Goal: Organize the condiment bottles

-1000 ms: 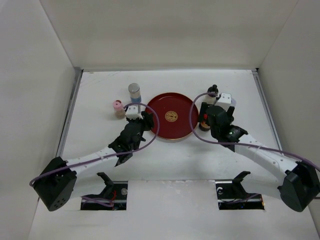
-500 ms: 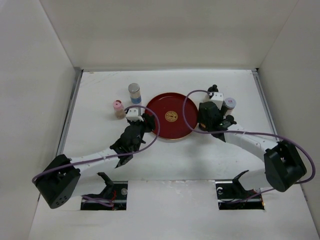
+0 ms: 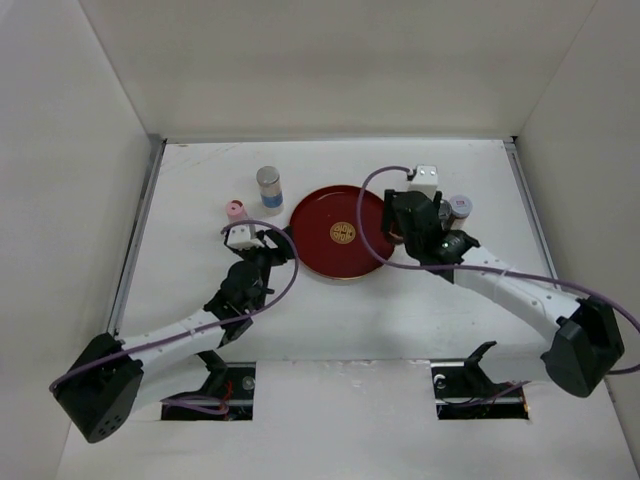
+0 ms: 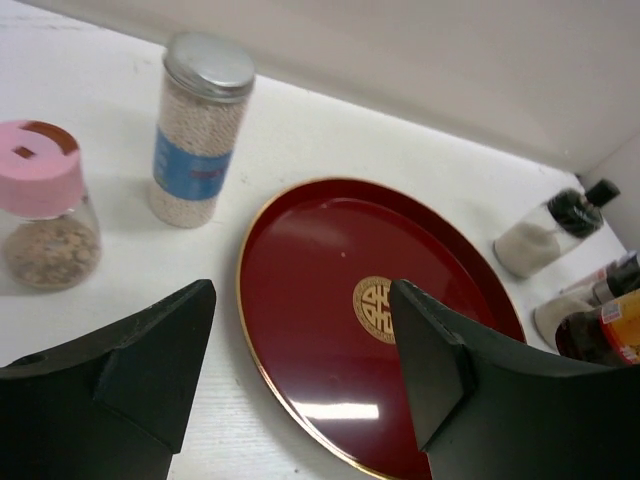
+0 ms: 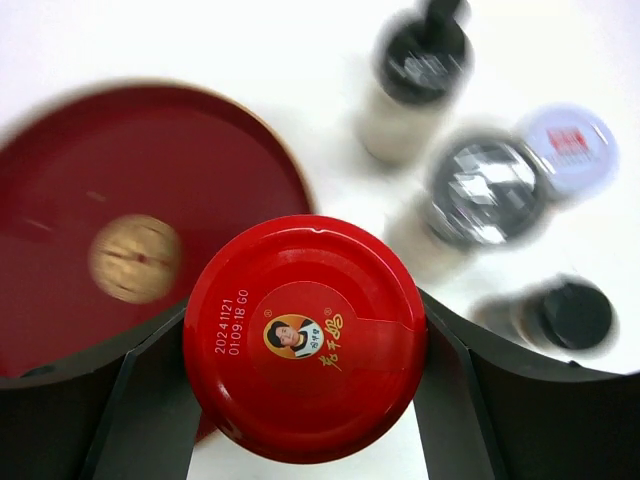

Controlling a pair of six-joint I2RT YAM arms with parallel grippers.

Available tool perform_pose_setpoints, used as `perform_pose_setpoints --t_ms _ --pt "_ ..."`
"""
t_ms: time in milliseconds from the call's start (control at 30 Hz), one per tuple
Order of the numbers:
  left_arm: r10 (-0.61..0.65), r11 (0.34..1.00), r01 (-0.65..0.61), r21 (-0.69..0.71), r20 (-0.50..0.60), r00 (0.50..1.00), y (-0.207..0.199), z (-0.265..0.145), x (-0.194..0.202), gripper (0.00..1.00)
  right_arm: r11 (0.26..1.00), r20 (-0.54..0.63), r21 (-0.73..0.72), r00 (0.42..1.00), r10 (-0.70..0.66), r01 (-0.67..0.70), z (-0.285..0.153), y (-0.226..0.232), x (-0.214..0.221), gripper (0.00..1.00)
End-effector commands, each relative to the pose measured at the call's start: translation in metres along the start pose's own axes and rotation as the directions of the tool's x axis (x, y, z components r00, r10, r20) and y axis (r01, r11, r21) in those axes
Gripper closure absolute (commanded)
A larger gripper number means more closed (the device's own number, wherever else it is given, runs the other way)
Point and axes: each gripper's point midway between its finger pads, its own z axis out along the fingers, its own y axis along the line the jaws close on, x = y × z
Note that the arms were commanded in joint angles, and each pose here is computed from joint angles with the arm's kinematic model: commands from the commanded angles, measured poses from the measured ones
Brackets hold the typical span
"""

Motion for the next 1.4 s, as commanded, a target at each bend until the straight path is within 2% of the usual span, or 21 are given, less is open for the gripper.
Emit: perform_pose_setpoints --t_ms 0,133,367,533,700,800,833,900,1033,1133,1267,1367 --pt "-0.068 0.997 0.072 -0.035 0.108 0.992 0.01 -0.002 -0.027 0.31 0.978 0.193 -0.168 0.969 0.156 -0.124 -0.003 0.053 -0.09 0.47" --pt "-0.085 0.994 0.092 -0.052 0.122 0.989 0.019 -0.004 -0.03 0.31 0.956 0.204 -0.275 0.966 0.16 -0.101 0.028 0.108 -0.108 0.47" --pt "-0.12 0.989 0.129 -0.068 0.127 0.985 0.029 -0.005 -0.029 0.31 0.949 0.207 -0.315 0.974 0.091 -0.022 0.084 0.172 -0.116 0.47" --pt "-0.12 0.99 0.128 -0.065 0.109 0.987 0.028 -0.003 -0.023 0.31 0.955 0.197 -0.295 0.979 0.06 0.001 0.123 0.183 -0.109 0.47" --pt "-0.118 0.99 0.124 -0.06 0.099 0.988 0.027 -0.001 -0.02 0.31 0.963 0.182 -0.27 0.983 0.035 0.016 0.143 0.183 -0.098 0.46" --pt "-0.114 0.991 0.121 -0.064 0.093 0.989 0.028 0.0 -0.017 0.31 0.966 0.172 -0.255 0.985 0.016 0.029 0.149 0.18 -0.088 0.4" --pt "-0.114 0.991 0.121 -0.064 0.093 0.989 0.027 0.0 -0.017 0.31 0.967 0.171 -0.251 0.985 0.011 0.032 0.15 0.18 -0.086 0.34" --pt "-0.112 0.991 0.118 -0.066 0.089 0.99 0.028 0.001 -0.016 0.31 0.967 0.164 -0.252 0.986 0.005 0.037 0.15 0.179 -0.081 0.16" --pt "-0.112 0.991 0.118 -0.07 0.089 0.99 0.029 0.001 -0.016 0.31 0.963 0.173 -0.268 0.985 0.014 0.033 0.137 0.175 -0.091 0.01" --pt "-0.112 0.99 0.119 -0.07 0.088 0.99 0.029 0.001 -0.015 0.31 0.956 0.203 -0.292 0.978 0.041 0.02 0.107 0.16 -0.116 0.0" --pt "-0.113 0.99 0.119 -0.07 0.089 0.99 0.029 0.001 -0.016 0.31 0.969 0.228 -0.243 0.968 0.101 -0.044 0.074 0.1 -0.134 0.0" --pt "-0.115 0.99 0.122 -0.071 0.089 0.989 0.03 0.001 -0.015 0.31 0.986 0.209 -0.1 0.966 0.151 -0.132 0.063 0.036 -0.116 0.12"
